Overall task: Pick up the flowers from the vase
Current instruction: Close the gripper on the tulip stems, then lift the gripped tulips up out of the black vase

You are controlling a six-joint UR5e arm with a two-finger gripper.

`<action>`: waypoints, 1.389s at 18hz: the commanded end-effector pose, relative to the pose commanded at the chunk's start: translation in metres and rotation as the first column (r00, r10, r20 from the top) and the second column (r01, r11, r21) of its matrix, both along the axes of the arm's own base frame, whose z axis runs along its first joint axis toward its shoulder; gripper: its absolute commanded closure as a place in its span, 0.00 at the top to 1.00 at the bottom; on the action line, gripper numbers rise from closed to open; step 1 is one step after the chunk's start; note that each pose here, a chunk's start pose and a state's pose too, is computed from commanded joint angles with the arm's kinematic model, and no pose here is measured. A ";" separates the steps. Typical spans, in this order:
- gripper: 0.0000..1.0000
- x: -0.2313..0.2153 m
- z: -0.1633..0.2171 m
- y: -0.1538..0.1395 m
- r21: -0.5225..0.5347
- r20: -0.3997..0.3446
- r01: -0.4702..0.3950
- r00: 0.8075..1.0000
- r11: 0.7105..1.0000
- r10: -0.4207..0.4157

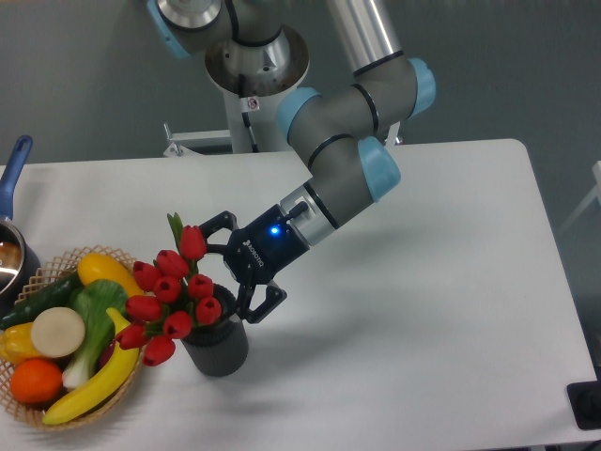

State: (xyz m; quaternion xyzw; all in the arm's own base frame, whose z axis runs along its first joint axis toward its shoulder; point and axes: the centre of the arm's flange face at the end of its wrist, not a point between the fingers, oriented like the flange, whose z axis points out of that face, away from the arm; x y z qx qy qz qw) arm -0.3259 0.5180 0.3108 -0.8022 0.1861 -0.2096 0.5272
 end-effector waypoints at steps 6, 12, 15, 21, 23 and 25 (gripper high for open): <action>0.28 0.001 0.000 -0.004 -0.014 0.007 -0.010 1.000 1.000 0.010; 0.20 -0.007 0.003 -0.010 -0.018 0.010 -0.030 0.999 0.999 0.030; 0.18 -0.010 0.007 -0.013 -0.021 0.014 -0.043 0.999 0.999 0.043; 0.18 -0.012 0.030 -0.022 -0.023 0.036 -0.079 0.996 0.997 0.080; 0.18 -0.014 0.033 -0.024 -0.022 0.035 -0.085 0.996 0.996 0.086; 0.18 -0.015 0.043 -0.025 -0.019 0.035 -0.095 0.995 0.995 0.096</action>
